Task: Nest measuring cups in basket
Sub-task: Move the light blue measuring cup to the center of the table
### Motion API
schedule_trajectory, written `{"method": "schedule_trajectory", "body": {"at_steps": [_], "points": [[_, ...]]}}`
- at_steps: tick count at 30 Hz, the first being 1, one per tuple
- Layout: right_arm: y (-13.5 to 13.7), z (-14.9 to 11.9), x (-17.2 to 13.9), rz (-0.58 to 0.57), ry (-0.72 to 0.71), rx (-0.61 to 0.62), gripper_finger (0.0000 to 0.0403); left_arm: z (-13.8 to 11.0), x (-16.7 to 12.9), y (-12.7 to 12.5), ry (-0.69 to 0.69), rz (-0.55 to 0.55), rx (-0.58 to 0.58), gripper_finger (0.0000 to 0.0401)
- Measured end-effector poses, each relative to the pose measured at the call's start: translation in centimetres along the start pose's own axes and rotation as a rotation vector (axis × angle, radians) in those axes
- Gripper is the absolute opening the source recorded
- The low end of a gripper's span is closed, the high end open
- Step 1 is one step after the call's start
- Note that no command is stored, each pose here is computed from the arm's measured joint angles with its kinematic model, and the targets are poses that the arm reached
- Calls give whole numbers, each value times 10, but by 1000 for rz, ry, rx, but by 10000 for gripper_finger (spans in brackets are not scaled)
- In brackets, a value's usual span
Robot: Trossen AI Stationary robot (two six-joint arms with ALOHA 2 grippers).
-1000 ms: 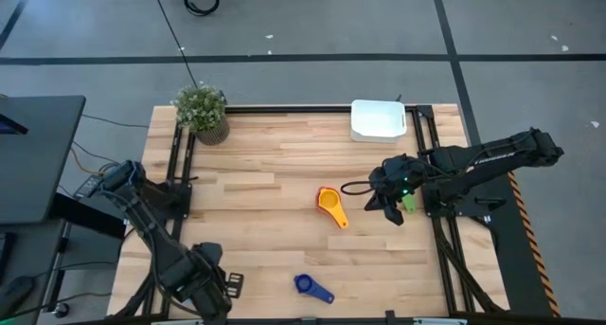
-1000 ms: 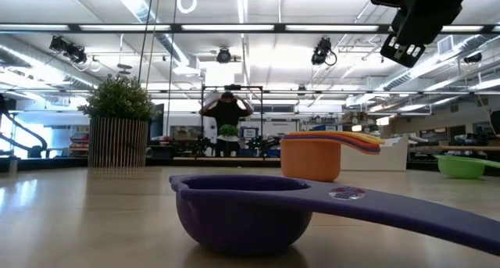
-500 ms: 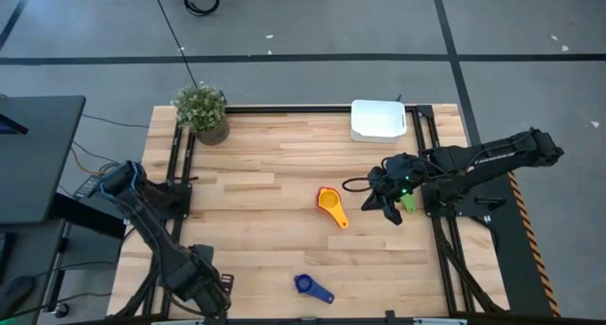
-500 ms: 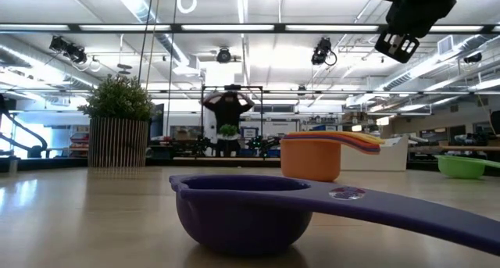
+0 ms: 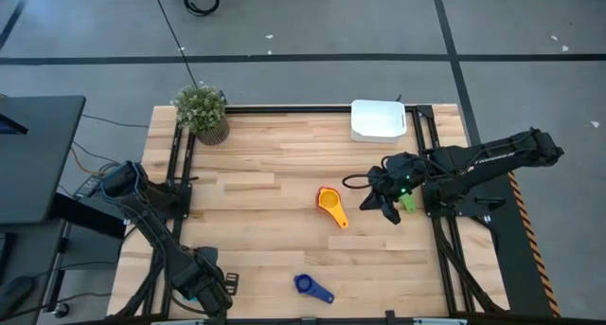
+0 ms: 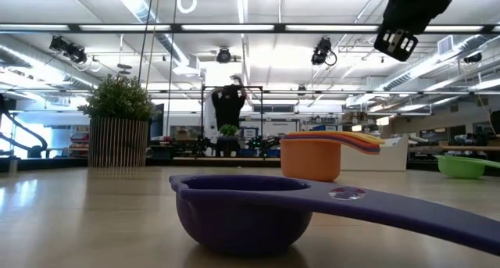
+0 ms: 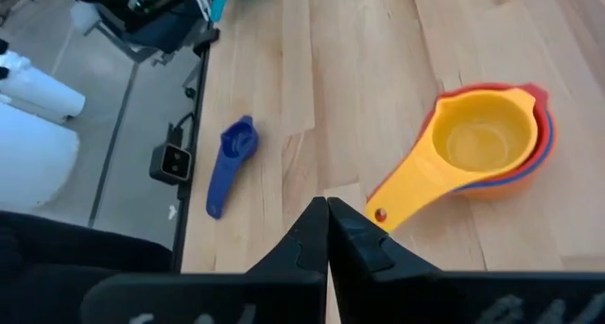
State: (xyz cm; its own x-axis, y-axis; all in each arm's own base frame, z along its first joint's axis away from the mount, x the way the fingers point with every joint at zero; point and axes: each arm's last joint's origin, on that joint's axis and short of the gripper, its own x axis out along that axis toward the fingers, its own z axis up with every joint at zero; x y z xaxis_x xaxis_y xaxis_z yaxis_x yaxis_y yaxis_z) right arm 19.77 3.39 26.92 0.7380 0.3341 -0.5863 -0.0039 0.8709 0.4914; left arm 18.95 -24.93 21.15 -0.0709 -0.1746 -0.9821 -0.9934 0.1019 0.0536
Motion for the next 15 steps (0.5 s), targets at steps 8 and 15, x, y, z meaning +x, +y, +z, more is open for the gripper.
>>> {"method": "schedule_trajectory", "body": {"at_steps": [8,15], "points": [[2,4,0,22,-41,-11,9,4,0,6,-16,94,-31,62],[2,4,0,22,-42,-11,9,4,0,5,-9,89,-17,38]]}}
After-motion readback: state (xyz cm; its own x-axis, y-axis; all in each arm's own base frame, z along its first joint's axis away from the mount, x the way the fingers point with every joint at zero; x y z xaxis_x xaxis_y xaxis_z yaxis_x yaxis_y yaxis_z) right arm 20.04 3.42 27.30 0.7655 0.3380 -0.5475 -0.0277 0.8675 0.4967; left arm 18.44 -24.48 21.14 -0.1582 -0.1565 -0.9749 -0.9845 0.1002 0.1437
